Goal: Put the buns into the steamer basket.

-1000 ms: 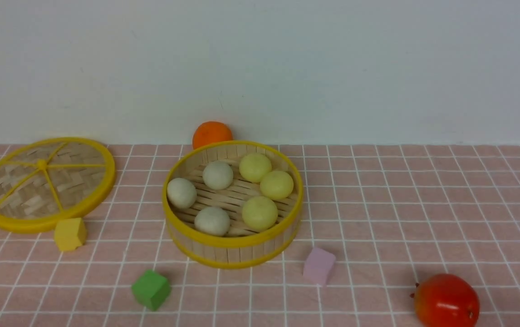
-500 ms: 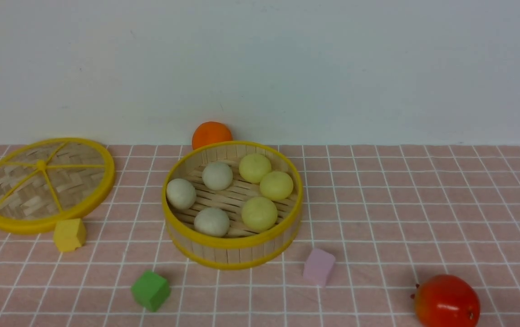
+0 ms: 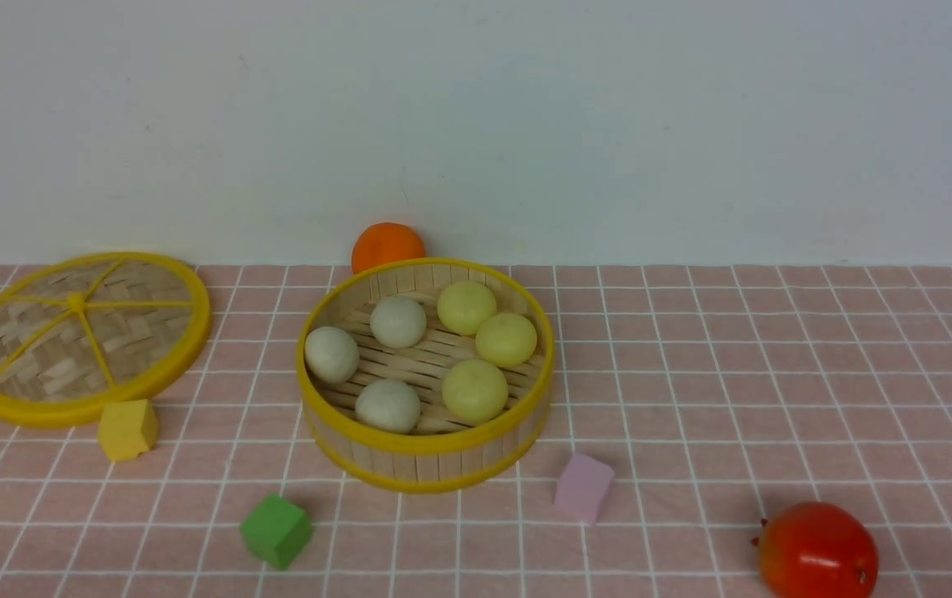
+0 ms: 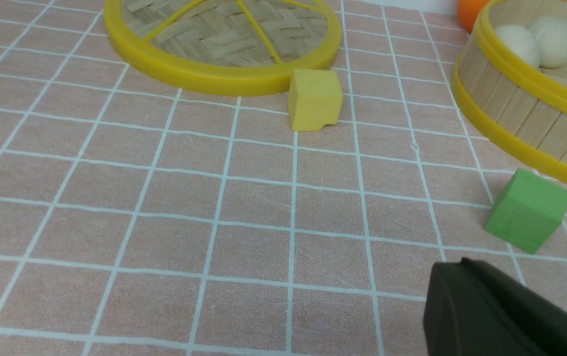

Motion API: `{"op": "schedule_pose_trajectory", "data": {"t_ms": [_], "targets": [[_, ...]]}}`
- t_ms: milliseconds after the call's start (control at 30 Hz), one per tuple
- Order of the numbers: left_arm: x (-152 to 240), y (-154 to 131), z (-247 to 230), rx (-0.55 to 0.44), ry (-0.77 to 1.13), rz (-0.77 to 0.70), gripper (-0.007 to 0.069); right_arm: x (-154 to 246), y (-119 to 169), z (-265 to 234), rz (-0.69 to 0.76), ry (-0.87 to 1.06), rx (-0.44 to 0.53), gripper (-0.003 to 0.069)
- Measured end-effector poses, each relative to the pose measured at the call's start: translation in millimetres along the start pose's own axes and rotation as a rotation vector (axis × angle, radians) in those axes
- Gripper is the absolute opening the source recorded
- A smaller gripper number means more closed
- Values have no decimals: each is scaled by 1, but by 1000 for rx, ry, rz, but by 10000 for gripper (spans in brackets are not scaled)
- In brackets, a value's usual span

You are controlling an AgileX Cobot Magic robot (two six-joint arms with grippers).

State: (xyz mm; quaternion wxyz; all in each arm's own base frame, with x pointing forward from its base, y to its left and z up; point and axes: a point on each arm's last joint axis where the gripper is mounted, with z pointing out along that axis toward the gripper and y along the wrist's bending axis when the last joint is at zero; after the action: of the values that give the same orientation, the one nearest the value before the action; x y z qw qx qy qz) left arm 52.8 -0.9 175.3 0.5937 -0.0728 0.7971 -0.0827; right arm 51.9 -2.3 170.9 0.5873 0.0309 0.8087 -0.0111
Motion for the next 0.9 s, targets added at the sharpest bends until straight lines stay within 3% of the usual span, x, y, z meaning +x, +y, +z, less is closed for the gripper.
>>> {"op": "schedule_pose_trajectory", "data": {"t_ms": [900], "targets": [[0, 0, 0, 0, -1, 0, 22, 0, 0, 0, 0, 0, 0, 238]]}}
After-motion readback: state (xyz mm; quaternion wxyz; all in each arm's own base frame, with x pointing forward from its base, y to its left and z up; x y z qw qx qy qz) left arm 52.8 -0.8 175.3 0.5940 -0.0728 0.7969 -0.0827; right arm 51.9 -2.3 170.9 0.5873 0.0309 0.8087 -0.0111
